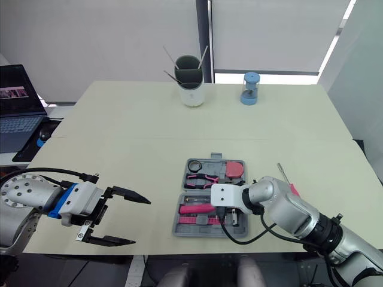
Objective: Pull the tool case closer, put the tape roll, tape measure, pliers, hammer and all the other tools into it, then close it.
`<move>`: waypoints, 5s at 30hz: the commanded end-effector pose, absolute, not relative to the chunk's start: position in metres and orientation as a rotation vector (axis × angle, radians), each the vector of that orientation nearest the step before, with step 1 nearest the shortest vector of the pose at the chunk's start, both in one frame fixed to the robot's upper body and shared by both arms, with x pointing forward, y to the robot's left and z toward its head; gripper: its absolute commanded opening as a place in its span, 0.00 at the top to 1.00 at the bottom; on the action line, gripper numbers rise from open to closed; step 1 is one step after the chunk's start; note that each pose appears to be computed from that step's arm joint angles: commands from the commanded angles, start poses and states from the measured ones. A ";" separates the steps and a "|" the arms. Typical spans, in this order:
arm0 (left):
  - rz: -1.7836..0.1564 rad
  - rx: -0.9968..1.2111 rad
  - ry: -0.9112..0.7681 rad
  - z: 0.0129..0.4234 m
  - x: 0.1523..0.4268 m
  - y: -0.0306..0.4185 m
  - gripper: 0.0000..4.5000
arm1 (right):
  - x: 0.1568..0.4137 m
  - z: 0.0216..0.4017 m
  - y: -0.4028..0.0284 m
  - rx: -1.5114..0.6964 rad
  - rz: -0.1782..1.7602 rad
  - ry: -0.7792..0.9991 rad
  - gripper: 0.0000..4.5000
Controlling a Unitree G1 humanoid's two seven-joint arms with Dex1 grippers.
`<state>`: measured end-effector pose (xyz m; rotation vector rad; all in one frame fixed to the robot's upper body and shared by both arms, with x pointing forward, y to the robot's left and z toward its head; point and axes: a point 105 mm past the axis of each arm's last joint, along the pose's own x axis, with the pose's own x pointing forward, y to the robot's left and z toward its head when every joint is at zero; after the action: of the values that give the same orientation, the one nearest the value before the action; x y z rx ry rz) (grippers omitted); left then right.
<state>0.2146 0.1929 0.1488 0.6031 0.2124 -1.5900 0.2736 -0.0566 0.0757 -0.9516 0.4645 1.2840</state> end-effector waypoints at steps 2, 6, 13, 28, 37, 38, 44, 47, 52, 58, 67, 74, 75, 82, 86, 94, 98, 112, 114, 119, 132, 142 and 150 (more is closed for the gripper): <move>-1.576 0.644 0.203 0.157 0.213 0.195 0.00 | 0.276 0.081 -0.048 -0.974 1.299 0.406 0.96; -1.570 0.646 0.214 0.155 0.212 0.199 0.00 | 0.278 0.077 -0.049 -0.980 1.292 0.404 0.96; -1.574 0.650 0.210 0.152 0.212 0.198 0.00 | 0.275 0.067 -0.057 -0.971 1.311 0.464 0.96; -1.575 0.654 0.192 0.149 0.216 0.195 0.00 | 0.277 0.086 -0.037 -0.779 1.310 0.332 0.42; -1.528 0.640 0.166 0.151 0.223 0.194 0.00 | 0.278 0.076 -0.024 -0.734 1.303 0.319 0.88; -1.520 0.641 0.164 0.151 0.223 0.194 0.00 | 0.278 0.072 -0.025 -0.741 1.299 0.324 0.94; -1.493 0.636 0.154 0.153 0.226 0.191 0.00 | 0.277 0.055 -0.031 -0.787 1.305 0.363 0.99; -1.491 0.639 0.154 0.154 0.227 0.190 0.00 | 0.278 0.048 -0.033 -0.793 1.300 0.380 0.99; -1.487 0.638 0.151 0.155 0.228 0.190 0.00 | 0.278 0.034 -0.040 -0.836 1.298 0.403 0.99; -1.481 0.639 0.147 0.154 0.228 0.189 0.00 | 0.276 0.025 -0.043 -0.896 1.295 0.389 0.99; -1.473 0.641 0.140 0.150 0.227 0.190 0.00 | 0.272 0.014 -0.046 -0.973 1.318 0.370 0.99; -1.467 0.645 0.135 0.148 0.228 0.190 0.00 | 0.271 -0.002 -0.056 -1.036 1.318 0.392 0.99; -1.465 0.644 0.135 0.148 0.229 0.190 0.00 | 0.271 -0.003 -0.056 -1.043 1.317 0.391 0.99; -1.458 0.646 0.136 0.146 0.230 0.190 0.00 | 0.271 -0.014 -0.059 -1.051 1.324 0.415 0.99; -1.456 0.646 0.137 0.146 0.230 0.190 0.00 | 0.271 -0.018 -0.061 -1.048 1.327 0.425 0.99; -1.443 0.619 0.126 0.146 0.231 0.189 0.00 | 0.283 0.013 -0.048 -0.875 1.260 0.324 0.99; -1.413 0.595 0.108 0.147 0.234 0.188 0.00 | 0.297 0.056 -0.045 -0.774 1.212 0.211 0.99; -1.175 0.490 0.127 0.150 0.251 0.210 0.00 | 0.284 0.145 -0.137 -0.520 1.116 0.107 0.70; -1.121 0.457 0.161 0.149 0.254 0.219 0.00 | 0.279 0.147 -0.158 -0.520 1.114 0.133 0.57; -0.972 0.380 0.215 0.149 0.263 0.245 0.00 | 0.273 0.151 -0.224 -0.498 1.015 0.221 0.24; -0.549 0.311 0.216 0.133 0.276 0.320 0.00 | 0.270 0.145 -0.362 -0.365 0.474 0.275 0.01; -0.505 0.317 0.212 0.131 0.281 0.323 0.00 | 0.270 0.142 -0.379 -0.336 0.389 0.262 0.01; -0.500 0.333 0.219 0.132 0.285 0.322 0.00 | 0.271 0.137 -0.375 -0.359 0.391 0.286 0.01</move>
<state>0.2825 0.3224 0.1239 0.3100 0.2439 -0.5024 0.2691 -0.3752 0.1243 -0.3179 0.3252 0.3955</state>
